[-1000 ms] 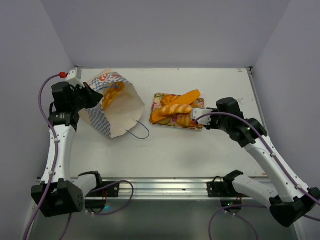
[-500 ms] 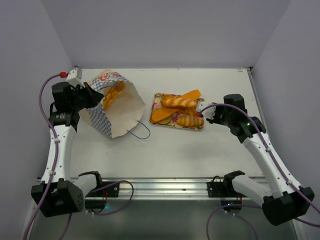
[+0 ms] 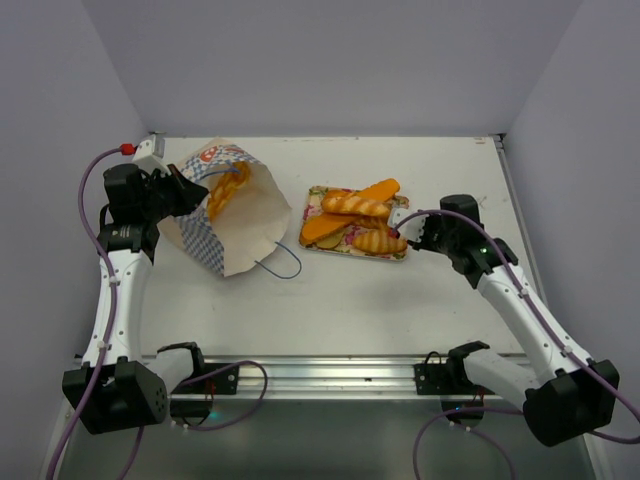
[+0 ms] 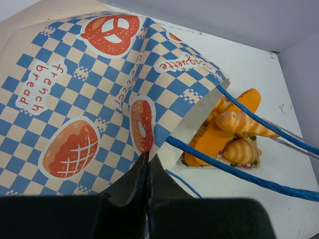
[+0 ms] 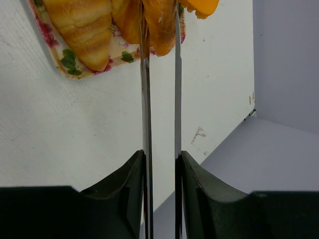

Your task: Take the fake bread out of the paper bag

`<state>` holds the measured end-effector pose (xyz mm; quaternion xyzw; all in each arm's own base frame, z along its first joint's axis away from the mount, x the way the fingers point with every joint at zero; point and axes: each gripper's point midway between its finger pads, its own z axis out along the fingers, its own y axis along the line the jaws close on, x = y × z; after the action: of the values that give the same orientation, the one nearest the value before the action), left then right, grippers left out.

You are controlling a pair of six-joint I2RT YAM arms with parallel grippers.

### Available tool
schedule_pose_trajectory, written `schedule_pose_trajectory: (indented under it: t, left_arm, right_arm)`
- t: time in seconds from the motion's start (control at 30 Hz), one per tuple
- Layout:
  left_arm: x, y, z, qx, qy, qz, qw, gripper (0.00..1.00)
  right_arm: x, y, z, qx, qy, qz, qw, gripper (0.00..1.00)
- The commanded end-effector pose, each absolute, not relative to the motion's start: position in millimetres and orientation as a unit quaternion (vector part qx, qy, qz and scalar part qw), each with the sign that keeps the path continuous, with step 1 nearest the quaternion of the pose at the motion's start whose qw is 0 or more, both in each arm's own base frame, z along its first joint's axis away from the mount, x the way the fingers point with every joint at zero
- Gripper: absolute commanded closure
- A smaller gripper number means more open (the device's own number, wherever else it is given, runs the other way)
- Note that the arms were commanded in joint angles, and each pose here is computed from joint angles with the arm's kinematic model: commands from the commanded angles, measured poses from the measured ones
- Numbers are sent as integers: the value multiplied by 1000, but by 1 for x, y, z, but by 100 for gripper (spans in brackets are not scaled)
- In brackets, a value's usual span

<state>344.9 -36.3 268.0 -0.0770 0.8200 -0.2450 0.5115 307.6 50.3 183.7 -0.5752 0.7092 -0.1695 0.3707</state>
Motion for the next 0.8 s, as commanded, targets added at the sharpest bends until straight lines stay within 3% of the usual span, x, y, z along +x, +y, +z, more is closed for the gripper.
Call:
schedule_pose_trajectory:
  t: [0.0, 0.77]
  left_arm:
    - [350, -37, 280, -62, 807, -252, 530, 100]
    - [350, -38, 280, -62, 807, -254, 530, 100]
  right_arm:
    - [314, 53, 193, -569, 695, -181, 400, 97]
    - [287, 43, 168, -577, 712, -169, 364, 70]
